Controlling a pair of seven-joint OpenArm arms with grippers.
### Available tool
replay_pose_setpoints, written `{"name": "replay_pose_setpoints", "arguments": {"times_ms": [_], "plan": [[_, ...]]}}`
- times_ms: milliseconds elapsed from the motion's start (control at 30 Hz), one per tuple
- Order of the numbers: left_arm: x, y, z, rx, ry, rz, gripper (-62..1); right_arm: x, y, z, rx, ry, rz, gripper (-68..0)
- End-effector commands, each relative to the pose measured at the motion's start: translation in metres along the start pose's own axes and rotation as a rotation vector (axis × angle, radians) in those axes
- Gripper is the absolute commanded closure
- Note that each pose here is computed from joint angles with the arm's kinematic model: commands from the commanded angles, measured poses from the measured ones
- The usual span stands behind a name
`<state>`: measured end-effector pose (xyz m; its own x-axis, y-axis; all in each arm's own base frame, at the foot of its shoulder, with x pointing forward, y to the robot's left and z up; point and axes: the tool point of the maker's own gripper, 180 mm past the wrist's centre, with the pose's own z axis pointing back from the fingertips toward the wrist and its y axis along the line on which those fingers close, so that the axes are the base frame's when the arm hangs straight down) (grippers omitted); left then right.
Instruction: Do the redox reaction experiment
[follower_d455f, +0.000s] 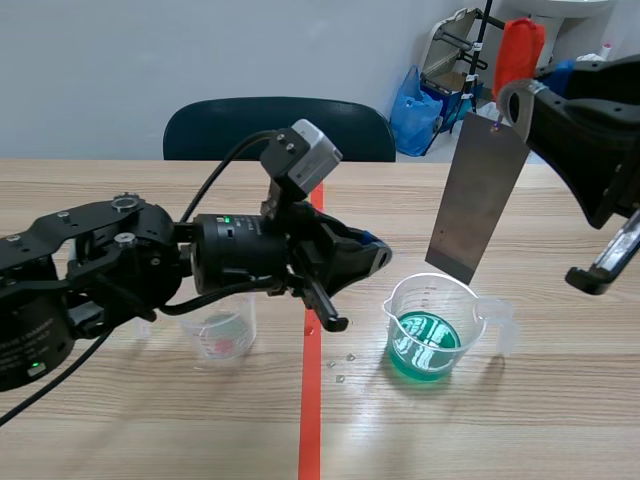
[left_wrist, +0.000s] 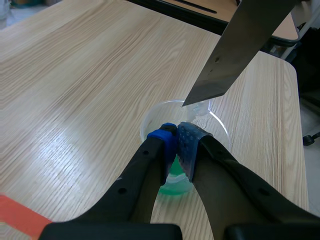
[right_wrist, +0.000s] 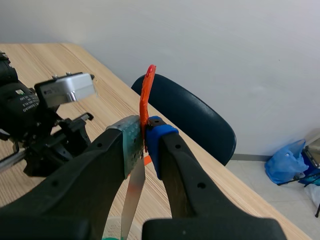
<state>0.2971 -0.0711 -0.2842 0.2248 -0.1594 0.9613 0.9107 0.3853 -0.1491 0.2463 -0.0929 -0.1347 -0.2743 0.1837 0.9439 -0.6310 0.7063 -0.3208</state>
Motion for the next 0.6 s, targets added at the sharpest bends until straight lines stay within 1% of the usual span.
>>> {"name": "replay_pose_setpoints", "arguments": {"times_ms": [0, 100, 167, 233, 367, 467, 567], "plan": [[-0.003, 0.010, 0.019, 0.026, 0.003, -0.015, -2.5, 0.014, -0.003, -0.001, 0.001, -0.044, 0.016, -1.3], [-0.018, 0.022, 0.053, 0.075, 0.027, -0.016, -2.5, 0.014, -0.003, -0.001, 0.001, -0.043, 0.016, -1.3], [-0.021, 0.028, 0.080, 0.112, 0.012, 0.003, -2.5, 0.014, -0.003, -0.001, 0.001, -0.044, 0.016, -1.3], [-0.024, 0.034, 0.111, 0.161, -0.003, 0.019, -2.5, 0.014, -0.003, -0.001, 0.001, -0.044, 0.016, -1.3], [-0.040, 0.047, 0.174, 0.272, 0.018, 0.024, -2.5, 0.014, -0.003, -0.001, 0.001, -0.044, 0.016, -1.3], [-0.055, 0.047, 0.217, 0.346, 0.043, 0.048, -2.5, 0.014, -0.003, -0.001, 0.001, -0.044, 0.016, -1.3], [-0.070, 0.037, 0.251, 0.407, 0.053, 0.089, -2.5, 0.014, -0.003, -0.001, 0.001, -0.044, 0.016, -1.3]]}}
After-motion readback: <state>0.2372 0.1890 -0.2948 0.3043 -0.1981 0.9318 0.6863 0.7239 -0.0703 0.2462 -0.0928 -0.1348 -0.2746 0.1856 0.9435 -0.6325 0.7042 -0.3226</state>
